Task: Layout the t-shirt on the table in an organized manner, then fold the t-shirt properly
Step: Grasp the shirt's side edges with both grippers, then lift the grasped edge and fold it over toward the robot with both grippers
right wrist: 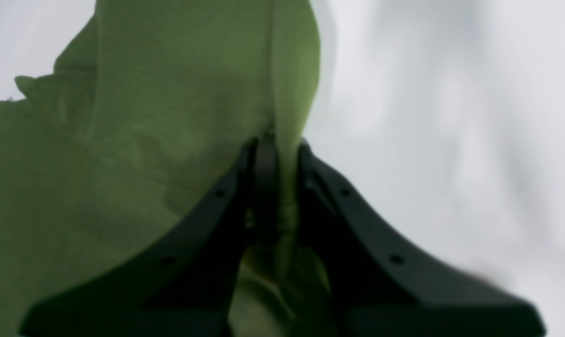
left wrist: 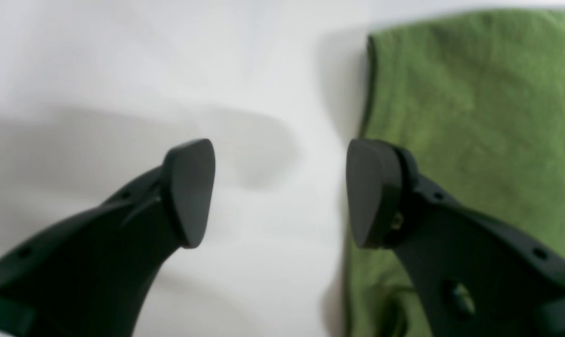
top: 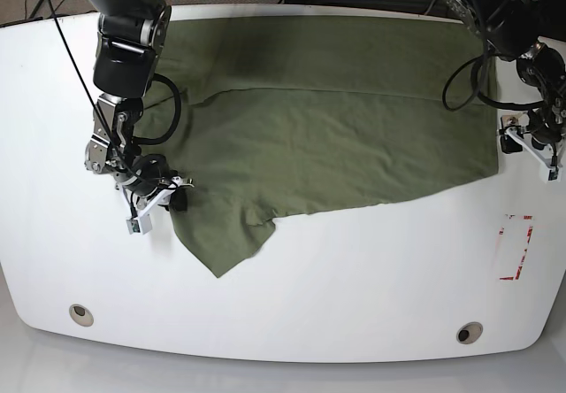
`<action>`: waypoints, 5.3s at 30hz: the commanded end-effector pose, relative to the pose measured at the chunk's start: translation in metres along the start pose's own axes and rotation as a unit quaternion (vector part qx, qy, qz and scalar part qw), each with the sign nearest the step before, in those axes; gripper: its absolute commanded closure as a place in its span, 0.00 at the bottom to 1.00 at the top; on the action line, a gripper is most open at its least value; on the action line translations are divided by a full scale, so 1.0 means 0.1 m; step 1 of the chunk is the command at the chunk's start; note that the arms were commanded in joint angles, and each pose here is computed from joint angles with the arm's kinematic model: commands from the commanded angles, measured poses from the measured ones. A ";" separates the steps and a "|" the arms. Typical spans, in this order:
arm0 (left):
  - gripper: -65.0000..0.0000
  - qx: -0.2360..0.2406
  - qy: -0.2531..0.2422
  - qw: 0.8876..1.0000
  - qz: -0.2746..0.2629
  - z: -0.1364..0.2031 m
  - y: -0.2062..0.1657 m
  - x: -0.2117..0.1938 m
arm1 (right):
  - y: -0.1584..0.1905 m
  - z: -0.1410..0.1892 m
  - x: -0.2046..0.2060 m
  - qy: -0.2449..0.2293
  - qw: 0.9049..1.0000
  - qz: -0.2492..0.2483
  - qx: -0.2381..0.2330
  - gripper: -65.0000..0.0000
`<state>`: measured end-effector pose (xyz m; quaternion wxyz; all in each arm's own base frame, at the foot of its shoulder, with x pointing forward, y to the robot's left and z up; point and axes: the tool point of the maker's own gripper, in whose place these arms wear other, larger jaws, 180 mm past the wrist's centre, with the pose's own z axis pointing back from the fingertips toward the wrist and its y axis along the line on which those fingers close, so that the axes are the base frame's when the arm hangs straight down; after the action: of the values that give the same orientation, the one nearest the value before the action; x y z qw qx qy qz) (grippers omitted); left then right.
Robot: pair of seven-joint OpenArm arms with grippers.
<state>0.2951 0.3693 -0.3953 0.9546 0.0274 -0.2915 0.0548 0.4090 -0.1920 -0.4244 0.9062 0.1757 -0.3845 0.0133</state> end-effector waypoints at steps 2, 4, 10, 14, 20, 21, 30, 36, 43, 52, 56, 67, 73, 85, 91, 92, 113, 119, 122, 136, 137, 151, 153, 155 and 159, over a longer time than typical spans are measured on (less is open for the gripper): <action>0.36 -0.003 -0.036 0.999 0.006 0.02 0.05 0.30 | -0.02 0.02 0.13 -0.007 1.000 0.010 -0.004 0.93; 0.36 -0.010 -0.034 0.999 0.011 -0.02 0.01 0.30 | -0.02 0.02 0.12 -0.007 1.000 0.010 -0.004 0.93; 0.36 -0.027 -0.039 0.999 0.021 -0.08 -0.07 0.40 | -0.03 0.03 0.03 0.000 1.000 0.008 -0.004 0.93; 0.36 -0.051 -0.035 0.998 0.033 -0.19 -0.22 0.41 | -0.04 0.03 0.01 0.001 1.000 0.007 -0.005 0.93; 0.36 -0.074 -0.021 0.996 0.045 -0.30 -0.34 0.39 | -0.03 0.03 0.01 0.001 1.000 0.005 -0.004 0.93; 0.36 -0.078 -0.021 0.996 0.047 -0.32 -0.36 0.40 | -0.03 0.03 0.01 0.001 1.000 0.005 -0.004 0.93; 0.50 -0.104 -0.008 0.994 0.016 -0.41 -0.67 0.41 | -0.03 0.03 0.01 0.000 1.000 0.005 -0.003 0.93; 0.89 -0.109 -0.006 0.994 0.006 -0.42 -0.75 0.42 | -0.04 0.03 0.01 0.001 1.000 0.006 -0.004 0.93; 1.00 -0.109 -0.008 0.994 0.006 -0.42 -0.75 0.43 | -0.04 0.03 0.01 0.001 1.000 0.007 -0.005 0.93; 1.00 -0.067 -0.062 0.996 -0.019 -0.15 -0.57 0.76 | -0.04 0.03 0.01 0.001 1.000 0.008 -0.005 0.93; 1.00 -0.055 -0.080 0.995 -0.027 -0.04 -0.57 0.88 | -0.04 0.03 0.01 0.001 1.000 0.008 -0.005 0.93; 1.00 -0.032 -0.081 0.995 -0.040 0.11 -0.49 0.95 | -0.02 0.14 0.13 -0.020 0.999 0.031 -0.012 0.94; 1.00 -0.032 -0.080 0.995 -0.041 0.11 -0.48 0.94 | -0.01 0.19 0.15 -0.014 0.999 0.041 -0.017 0.94; 1.00 -0.032 -0.064 0.996 -0.043 0.07 -0.49 0.77 | 0.00 0.30 0.15 -0.016 0.998 0.063 -0.024 0.94; 1.00 -0.015 -0.073 0.993 -0.086 0.19 -0.55 0.79 | 0.01 0.33 0.07 -0.013 0.998 0.062 -0.024 0.94; 1.00 -0.011 -0.076 0.992 -0.097 0.22 -0.57 0.79 | 0.01 0.35 0.09 -0.016 0.997 0.066 -0.024 0.94; 1.00 -0.021 -0.122 0.985 -0.122 0.49 -0.60 0.85 | 0.28 0.86 0.17 -0.016 0.987 0.151 -0.054 0.94; 1.00 -0.029 -0.124 0.985 -0.120 0.49 -0.62 0.82 | 0.35 1.03 0.17 -0.013 0.982 0.175 -0.066 0.94; 1.00 -0.027 -0.120 0.985 -0.121 0.49 -0.61 0.79 | 0.37 1.11 0.14 -0.009 0.980 0.185 -0.071 0.94; 1.00 -0.015 -0.092 0.987 -0.130 0.49 -0.47 0.56 | 0.36 1.40 -0.17 0.025 0.975 0.198 -0.095 0.94; 1.00 -0.012 -0.091 0.987 -0.133 0.50 -0.45 0.56 | 0.36 1.41 -0.19 0.027 0.975 0.198 -0.095 0.94; 1.00 0.004 -0.074 0.985 -0.159 0.62 -0.41 0.31 | 0.40 1.57 -0.58 0.065 0.973 0.200 -0.094 0.93; 1.00 0.005 -0.070 0.984 -0.161 0.62 -0.41 0.27 | 0.40 1.59 -0.63 0.070 0.973 0.200 -0.094 0.93; 1.00 0.006 -0.066 0.984 -0.163 0.63 -0.41 0.23 | 0.41 1.62 -0.68 0.075 0.972 0.201 -0.093 0.93; 1.00 0.005 -0.058 0.985 -0.163 0.62 -0.40 0.16 | 0.41 1.65 -0.77 0.085 0.972 0.199 -0.092 0.93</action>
<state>0.2733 0.3194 -0.3494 0.9393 0.0674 -0.3219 -0.0983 0.2305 -0.1954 -0.3687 0.9322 0.0178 -0.3187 0.1705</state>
